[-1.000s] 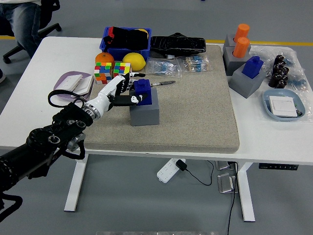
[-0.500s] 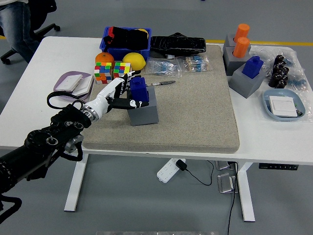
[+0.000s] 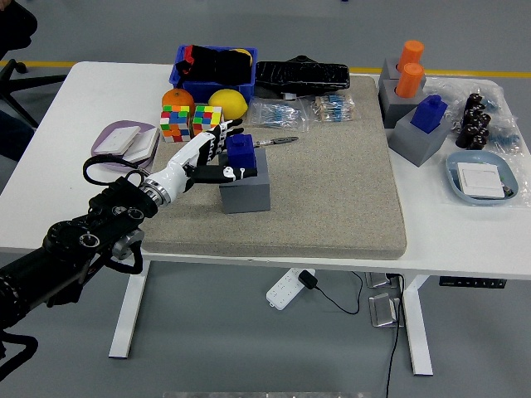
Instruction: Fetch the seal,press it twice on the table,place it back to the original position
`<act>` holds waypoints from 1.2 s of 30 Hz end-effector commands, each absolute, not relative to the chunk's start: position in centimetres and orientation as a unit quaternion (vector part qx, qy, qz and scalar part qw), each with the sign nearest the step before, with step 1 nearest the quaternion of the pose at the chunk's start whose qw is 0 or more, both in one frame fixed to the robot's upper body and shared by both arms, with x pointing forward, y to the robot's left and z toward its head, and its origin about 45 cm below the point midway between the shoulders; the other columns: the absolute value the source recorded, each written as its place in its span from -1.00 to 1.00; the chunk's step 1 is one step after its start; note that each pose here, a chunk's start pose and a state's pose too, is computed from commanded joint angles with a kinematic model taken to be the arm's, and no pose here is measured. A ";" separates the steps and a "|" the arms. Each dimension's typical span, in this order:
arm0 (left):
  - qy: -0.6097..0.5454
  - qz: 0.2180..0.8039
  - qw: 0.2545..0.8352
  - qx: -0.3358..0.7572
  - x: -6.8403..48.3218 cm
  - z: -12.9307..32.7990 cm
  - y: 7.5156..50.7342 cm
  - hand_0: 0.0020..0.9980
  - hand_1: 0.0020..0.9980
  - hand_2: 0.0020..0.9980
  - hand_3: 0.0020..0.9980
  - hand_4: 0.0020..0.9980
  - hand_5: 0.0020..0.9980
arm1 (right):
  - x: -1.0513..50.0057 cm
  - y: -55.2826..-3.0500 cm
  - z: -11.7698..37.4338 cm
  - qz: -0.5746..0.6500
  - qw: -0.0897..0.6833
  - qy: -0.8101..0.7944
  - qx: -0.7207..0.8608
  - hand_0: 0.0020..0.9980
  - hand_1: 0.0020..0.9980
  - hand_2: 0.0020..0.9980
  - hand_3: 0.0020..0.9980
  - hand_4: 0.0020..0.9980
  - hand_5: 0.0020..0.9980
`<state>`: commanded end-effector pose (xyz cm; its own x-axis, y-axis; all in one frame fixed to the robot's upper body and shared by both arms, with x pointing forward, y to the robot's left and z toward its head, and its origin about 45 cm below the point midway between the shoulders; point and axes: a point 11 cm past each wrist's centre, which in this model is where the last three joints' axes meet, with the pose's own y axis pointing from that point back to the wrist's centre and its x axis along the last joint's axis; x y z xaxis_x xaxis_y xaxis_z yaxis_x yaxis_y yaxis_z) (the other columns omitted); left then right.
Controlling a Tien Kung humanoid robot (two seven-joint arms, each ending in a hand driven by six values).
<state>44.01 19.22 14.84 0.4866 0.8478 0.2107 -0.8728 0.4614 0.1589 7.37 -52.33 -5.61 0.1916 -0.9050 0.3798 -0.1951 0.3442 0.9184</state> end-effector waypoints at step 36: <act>-0.067 0.640 0.761 0.079 45.9 19.2 32.1 0.87 0.92 0.85 0.94 1.00 -0.59 | 7.4 -52.4 -5.6 -0.300 0.592 -0.568 0.486 0.59 0.41 0.42 0.43 0.76 0.21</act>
<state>45.93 32.13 19.21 0.1717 0.9641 0.2026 -0.9851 0.1684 0.0339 7.42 -52.39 -5.57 0.1734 -0.9084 0.3804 -0.1974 0.3464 0.9171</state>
